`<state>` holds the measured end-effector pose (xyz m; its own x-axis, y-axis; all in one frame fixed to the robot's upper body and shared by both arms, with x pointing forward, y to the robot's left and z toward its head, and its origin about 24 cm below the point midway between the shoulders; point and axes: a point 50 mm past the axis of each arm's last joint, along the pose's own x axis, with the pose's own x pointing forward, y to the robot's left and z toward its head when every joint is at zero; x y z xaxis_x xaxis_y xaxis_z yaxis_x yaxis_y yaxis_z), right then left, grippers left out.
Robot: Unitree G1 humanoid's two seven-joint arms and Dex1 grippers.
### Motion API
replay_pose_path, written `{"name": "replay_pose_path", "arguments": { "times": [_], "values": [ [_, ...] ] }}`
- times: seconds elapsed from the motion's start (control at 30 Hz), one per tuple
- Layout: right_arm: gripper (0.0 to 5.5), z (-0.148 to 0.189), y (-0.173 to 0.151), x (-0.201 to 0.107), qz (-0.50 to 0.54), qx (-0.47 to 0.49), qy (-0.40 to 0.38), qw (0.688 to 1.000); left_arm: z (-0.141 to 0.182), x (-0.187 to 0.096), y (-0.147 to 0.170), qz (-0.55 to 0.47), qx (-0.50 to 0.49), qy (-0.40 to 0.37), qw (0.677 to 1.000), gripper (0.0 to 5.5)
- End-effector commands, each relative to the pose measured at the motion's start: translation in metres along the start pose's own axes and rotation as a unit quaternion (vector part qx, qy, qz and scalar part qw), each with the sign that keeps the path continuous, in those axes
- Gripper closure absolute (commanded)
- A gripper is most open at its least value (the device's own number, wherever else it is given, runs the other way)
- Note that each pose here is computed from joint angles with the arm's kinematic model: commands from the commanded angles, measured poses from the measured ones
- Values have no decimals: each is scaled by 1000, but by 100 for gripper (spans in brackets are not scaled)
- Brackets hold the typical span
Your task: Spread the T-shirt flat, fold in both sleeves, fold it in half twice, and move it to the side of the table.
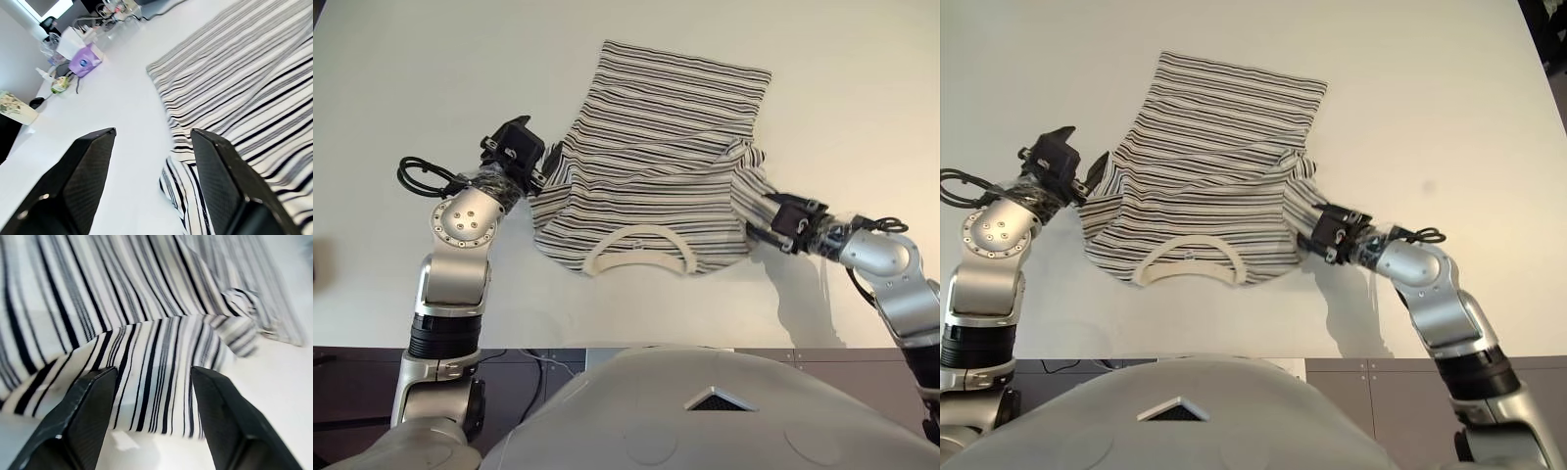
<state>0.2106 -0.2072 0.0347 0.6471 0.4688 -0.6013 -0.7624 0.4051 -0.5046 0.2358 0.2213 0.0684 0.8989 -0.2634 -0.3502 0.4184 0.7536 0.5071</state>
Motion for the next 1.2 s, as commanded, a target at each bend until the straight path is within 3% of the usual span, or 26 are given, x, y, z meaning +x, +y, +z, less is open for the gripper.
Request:
{"name": "replay_pose_path", "arguments": {
  "times": [0.03,0.13,0.4,0.5,0.67,0.73,0.83,0.93,1.1,1.2],
  "values": [
    [273,-45,25,-15,75,28,99,992,-37,-12,-4,-15,36,95,995,267],
    [273,-47,18,-46,138,13,92,986,-41,-19,-17,-3,41,98,994,267],
    [273,-15,-4,-62,168,0,33,985,-14,-13,-24,41,-14,20,999,267],
    [273,-9,-19,-62,143,1,21,990,-9,-11,-23,41,-17,8,999,267],
    [273,29,-49,-47,78,14,-70,994,-6,-8,-16,35,-11,-6,999,267],
    [273,25,-43,-28,75,25,-65,995,-9,-4,-8,46,-2,1,999,267],
    [273,-15,-24,3,59,29,21,998,-19,-4,2,75,6,22,997,267],
    [273,-41,-16,1,50,39,63,996,-29,-10,8,90,18,30,995,267],
    [273,-30,-20,-3,14,60,22,998,-48,-22,8,92,52,53,993,267],
    [273,-13,-22,-23,-18,80,-20,996,-51,-32,8,72,90,59,992,267]
  ]
}}
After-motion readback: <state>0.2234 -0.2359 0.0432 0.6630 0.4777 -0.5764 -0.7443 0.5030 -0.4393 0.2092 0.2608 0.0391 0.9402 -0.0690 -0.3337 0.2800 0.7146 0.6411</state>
